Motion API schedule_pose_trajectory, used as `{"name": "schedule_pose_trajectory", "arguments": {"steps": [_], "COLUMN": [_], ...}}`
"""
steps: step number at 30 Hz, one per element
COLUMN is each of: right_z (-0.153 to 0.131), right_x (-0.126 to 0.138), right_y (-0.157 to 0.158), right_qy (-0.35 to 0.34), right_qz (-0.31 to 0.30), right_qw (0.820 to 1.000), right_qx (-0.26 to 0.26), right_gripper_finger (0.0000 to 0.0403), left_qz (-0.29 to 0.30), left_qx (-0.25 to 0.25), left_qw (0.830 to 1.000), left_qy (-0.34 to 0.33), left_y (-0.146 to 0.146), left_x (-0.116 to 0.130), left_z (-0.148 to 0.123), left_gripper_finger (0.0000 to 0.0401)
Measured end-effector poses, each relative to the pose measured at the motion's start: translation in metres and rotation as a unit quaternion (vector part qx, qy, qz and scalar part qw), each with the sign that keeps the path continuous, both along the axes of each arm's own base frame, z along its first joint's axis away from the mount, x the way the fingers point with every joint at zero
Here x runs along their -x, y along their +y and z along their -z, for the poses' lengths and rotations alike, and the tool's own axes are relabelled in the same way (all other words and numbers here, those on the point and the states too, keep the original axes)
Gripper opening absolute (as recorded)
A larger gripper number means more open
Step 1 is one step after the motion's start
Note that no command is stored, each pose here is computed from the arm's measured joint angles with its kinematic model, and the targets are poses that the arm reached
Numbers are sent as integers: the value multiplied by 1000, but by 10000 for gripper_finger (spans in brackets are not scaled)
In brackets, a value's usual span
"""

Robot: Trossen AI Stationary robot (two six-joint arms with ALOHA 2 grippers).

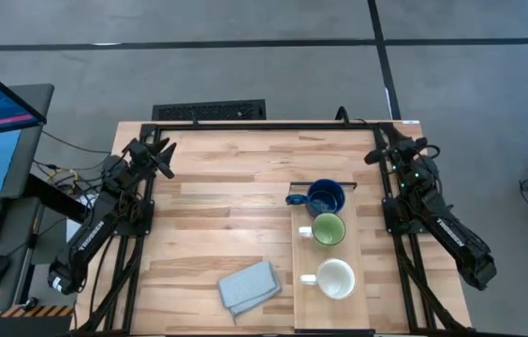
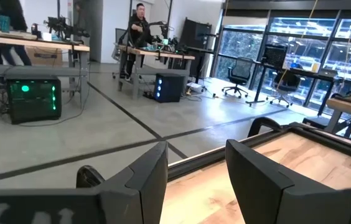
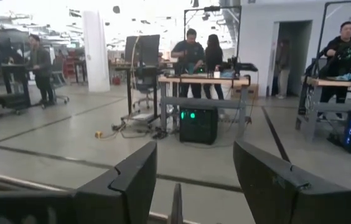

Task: Stack small to large cups/mugs on shelf
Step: Return to Home Position

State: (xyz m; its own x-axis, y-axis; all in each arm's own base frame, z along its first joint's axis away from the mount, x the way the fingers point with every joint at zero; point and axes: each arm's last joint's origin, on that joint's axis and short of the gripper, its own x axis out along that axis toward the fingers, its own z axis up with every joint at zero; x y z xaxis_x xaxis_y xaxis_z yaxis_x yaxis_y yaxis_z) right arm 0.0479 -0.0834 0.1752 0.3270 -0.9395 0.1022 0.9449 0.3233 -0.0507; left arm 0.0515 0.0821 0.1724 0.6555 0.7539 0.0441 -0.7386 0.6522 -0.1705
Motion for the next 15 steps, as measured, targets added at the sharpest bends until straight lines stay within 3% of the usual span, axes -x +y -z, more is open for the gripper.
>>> {"name": "schedule_pose_trajectory", "arguments": {"steps": [15], "right_z": [2], "right_x": [0], "right_y": [0], "right_qy": [7], "right_qz": [0], "right_qw": [1000], "right_qx": [-10], "right_gripper_finger": [235], "left_qz": [0], "left_qx": [-1], "left_qw": [1000], "left_qy": [1], "left_y": [0], "left_x": [0], "left_z": [0], "left_gripper_finger": [153]}}
